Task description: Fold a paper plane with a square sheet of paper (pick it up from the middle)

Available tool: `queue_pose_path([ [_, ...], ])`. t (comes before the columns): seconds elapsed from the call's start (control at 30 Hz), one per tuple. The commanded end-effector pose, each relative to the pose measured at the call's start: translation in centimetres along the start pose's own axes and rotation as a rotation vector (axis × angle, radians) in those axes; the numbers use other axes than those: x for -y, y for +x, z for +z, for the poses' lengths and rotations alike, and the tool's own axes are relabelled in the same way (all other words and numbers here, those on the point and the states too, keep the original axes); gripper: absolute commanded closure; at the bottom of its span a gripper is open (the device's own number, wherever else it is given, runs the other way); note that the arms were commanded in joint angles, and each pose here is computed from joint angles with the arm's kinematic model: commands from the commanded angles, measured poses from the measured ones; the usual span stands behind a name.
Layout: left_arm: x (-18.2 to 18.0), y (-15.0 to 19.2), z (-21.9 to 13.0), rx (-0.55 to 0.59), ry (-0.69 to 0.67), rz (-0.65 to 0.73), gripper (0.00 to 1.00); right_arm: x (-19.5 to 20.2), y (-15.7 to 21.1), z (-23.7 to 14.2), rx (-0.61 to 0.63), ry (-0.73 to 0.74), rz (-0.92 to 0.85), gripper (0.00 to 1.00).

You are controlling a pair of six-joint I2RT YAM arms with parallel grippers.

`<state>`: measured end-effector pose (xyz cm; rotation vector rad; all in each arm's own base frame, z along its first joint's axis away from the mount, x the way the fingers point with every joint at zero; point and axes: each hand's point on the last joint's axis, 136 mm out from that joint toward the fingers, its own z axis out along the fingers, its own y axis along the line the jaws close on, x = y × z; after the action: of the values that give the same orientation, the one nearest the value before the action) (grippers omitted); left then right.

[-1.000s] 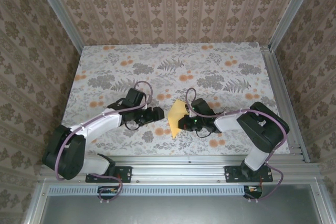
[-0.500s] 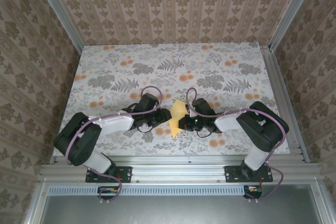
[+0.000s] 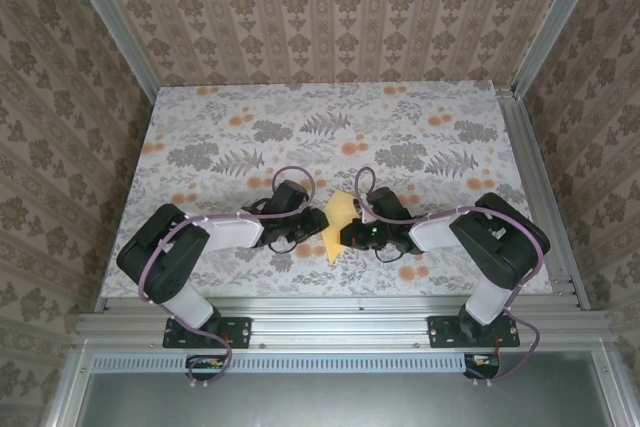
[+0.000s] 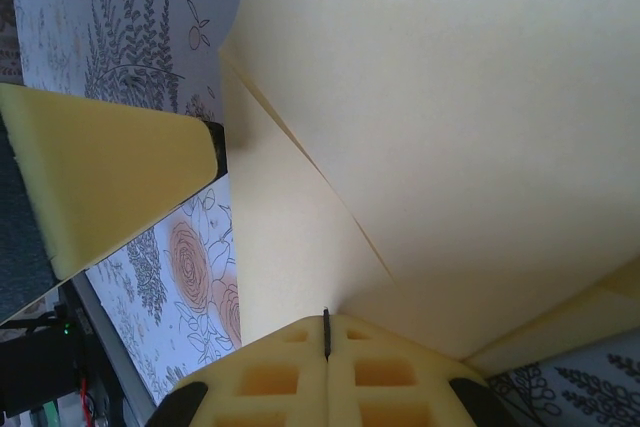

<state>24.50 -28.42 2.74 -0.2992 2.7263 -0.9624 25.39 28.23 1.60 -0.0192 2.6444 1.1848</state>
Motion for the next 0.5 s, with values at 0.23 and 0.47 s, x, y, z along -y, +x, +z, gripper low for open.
queue_pose_path([
  [0.23,3.2,-1.6,0.3,0.025,0.069,0.048,0.69,3.2,2.1,0.2,-0.060,0.089,0.026,1.00],
  [0.47,2.5,-1.0,0.2,0.003,0.038,0.065,0.78,3.2,1.9,0.2,-0.060,0.085,0.028,1.00],
])
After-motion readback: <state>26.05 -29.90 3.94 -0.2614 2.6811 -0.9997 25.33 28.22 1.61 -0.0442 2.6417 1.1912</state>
